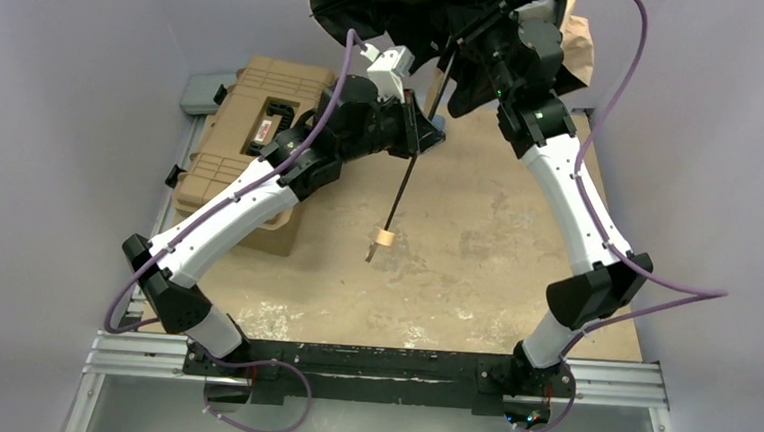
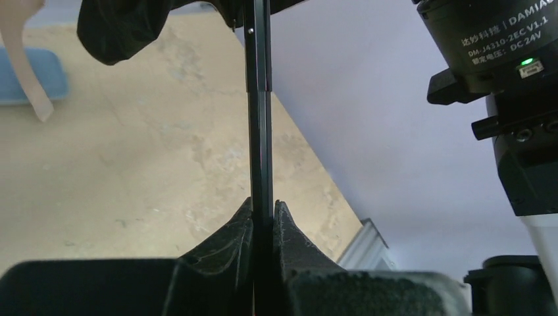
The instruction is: Open the umbrella
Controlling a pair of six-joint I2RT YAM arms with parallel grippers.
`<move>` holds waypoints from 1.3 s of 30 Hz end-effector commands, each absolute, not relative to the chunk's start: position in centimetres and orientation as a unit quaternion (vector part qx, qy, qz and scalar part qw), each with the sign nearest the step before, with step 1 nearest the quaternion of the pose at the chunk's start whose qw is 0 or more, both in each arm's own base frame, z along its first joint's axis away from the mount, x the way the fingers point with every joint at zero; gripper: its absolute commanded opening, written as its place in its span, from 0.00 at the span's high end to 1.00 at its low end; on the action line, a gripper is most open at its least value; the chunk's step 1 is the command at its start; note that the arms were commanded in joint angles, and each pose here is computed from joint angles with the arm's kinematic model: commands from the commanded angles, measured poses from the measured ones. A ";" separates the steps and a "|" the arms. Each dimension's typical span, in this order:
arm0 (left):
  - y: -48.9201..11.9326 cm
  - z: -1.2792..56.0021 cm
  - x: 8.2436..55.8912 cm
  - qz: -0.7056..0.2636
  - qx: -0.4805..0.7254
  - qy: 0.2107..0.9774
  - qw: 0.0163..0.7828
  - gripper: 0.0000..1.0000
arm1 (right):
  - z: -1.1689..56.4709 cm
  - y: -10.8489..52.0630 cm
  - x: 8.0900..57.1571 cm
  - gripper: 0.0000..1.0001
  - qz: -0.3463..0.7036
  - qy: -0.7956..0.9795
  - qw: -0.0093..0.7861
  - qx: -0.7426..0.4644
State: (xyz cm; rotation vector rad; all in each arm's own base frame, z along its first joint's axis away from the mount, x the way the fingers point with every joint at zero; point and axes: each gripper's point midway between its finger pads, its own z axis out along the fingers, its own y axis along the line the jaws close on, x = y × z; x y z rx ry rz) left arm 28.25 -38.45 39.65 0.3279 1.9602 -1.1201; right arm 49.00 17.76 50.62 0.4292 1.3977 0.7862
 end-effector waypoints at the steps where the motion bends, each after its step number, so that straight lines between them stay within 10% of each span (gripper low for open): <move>1: -30.2 28.2 6.9 -0.374 0.364 0.850 0.068 1.00 | 69.0 -0.3 44.2 0.72 0.268 0.222 0.873 0.341; 31: -24.4 13.6 2.6 -0.265 0.430 0.858 -0.094 1.00 | 76.8 7.1 39.3 0.84 0.487 0.165 0.838 0.182; 36: -27.1 15.7 4.6 -0.269 0.431 0.859 -0.060 1.00 | 73.0 9.7 38.7 1.00 0.478 0.263 0.817 0.186; 39: -28.9 17.5 5.3 -0.299 0.436 0.849 -0.032 0.68 | 69.2 9.8 38.9 1.00 0.476 0.314 0.793 0.213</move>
